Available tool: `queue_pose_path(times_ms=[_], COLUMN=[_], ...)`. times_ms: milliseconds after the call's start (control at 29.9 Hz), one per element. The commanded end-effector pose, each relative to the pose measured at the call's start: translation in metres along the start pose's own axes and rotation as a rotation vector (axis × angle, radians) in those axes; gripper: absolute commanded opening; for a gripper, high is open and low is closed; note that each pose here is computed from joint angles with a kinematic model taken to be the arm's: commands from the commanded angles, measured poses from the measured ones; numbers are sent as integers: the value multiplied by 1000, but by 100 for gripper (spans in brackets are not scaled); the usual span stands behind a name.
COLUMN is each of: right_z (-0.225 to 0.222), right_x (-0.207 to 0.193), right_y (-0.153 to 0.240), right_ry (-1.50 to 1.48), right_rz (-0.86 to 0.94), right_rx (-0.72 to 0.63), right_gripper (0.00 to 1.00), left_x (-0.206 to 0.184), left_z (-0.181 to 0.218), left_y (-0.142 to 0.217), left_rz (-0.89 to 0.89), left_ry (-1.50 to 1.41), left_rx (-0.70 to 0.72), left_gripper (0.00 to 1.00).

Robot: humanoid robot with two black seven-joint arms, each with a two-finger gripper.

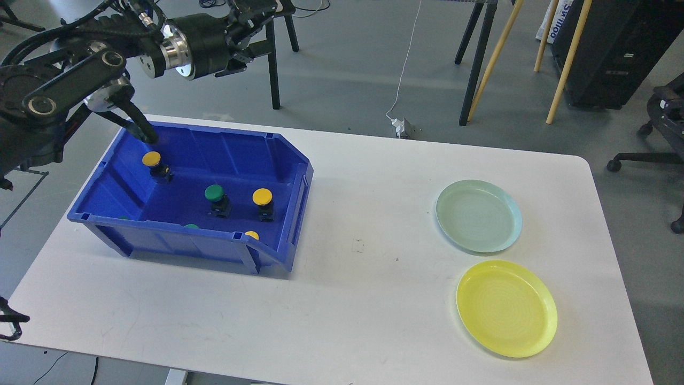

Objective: Pass button and place on color plate
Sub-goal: 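Raise the left gripper and reposition it above the blue bin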

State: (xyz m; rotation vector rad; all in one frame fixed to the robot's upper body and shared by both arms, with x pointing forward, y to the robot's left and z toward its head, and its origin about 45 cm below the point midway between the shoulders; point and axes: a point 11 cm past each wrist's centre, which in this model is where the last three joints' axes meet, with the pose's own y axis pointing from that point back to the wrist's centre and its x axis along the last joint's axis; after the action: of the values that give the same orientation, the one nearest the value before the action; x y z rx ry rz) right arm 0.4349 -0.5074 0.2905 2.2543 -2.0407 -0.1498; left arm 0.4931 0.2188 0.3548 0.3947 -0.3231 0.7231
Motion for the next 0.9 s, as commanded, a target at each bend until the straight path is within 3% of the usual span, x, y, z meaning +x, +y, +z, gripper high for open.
queue_pose_path(times_ms=[0,134,234,334,534,701,868], right_z=[5,2,-1,-9,-8,-1,-11], right_x=[-3,0,0,-1,-7,6,35], right_y=[-1,0,0,-2,0,16,45], right_ry=[1,0,-8,-35,-54,-20,41], right_rz=[-7,0,1,7,-15,-5,34], right_rx=[-12,-10,8,75,102,64,40], right_gripper=[99,99,99,99,99,99,98], left_x=[-6,-9,18,42,25,25,26], left_z=[11,15,34,21,32,25,1], left_y=[-3,-2,10,17,-5,17,55], left_rz=[-10,-16,75,160,120,85,34], left_ry=[10,52,123,157,165,44,-211], left_rx=[-52,-148,-252,-219,-245,-179,-8], left_gripper=[100,100,100,100,100,89,87])
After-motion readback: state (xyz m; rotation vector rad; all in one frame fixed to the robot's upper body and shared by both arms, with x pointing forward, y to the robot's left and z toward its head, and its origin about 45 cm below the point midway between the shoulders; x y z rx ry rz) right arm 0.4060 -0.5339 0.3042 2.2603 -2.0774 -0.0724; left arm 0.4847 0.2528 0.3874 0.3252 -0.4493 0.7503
